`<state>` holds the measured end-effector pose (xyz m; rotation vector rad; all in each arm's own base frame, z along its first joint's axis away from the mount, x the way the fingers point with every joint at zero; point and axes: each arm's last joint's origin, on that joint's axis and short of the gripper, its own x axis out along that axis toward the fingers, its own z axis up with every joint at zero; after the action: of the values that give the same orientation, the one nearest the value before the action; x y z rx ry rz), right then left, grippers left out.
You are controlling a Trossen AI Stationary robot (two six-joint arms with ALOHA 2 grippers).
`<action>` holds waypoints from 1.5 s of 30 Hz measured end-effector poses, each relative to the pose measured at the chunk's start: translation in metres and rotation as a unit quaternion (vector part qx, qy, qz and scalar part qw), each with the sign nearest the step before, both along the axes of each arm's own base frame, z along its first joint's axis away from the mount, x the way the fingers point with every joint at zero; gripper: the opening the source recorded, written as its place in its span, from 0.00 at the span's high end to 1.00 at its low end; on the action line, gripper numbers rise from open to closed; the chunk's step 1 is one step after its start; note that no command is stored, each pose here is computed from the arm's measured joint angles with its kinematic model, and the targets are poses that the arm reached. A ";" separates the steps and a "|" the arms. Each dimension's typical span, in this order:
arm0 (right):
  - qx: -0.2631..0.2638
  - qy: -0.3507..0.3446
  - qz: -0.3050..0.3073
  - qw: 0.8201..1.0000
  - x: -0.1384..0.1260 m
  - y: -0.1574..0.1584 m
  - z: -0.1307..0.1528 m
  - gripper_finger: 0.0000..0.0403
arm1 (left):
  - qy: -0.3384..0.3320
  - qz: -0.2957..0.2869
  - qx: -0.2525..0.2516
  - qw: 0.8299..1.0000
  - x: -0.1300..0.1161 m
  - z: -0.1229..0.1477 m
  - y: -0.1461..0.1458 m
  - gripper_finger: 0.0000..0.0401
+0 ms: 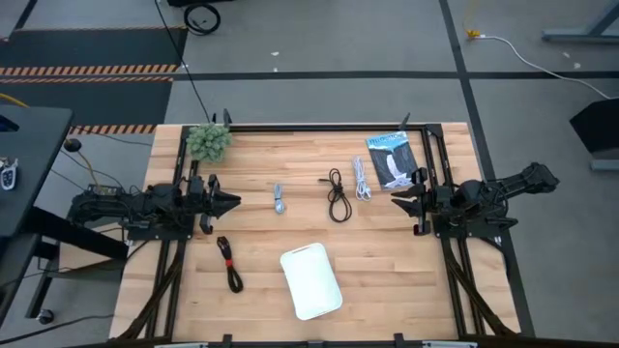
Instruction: Pick and place USB-C Cables
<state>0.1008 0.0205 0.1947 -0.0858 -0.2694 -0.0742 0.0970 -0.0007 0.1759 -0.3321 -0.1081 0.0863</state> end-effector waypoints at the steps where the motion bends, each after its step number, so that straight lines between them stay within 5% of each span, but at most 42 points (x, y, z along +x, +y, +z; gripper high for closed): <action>1: 0.000 0.000 0.000 1.000 0.000 0.000 0.000 0.82 | 0.000 0.000 0.000 1.000 0.000 0.000 0.000 0.83; 45: 0.072 -0.064 -0.008 0.995 -0.005 -0.003 0.016 0.82 | 0.000 0.000 0.000 1.000 0.000 0.000 0.000 0.83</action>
<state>0.0963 0.0177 0.2109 0.0611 -0.3903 -0.1160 0.0971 -0.0007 0.1758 -0.3320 -0.1078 0.0864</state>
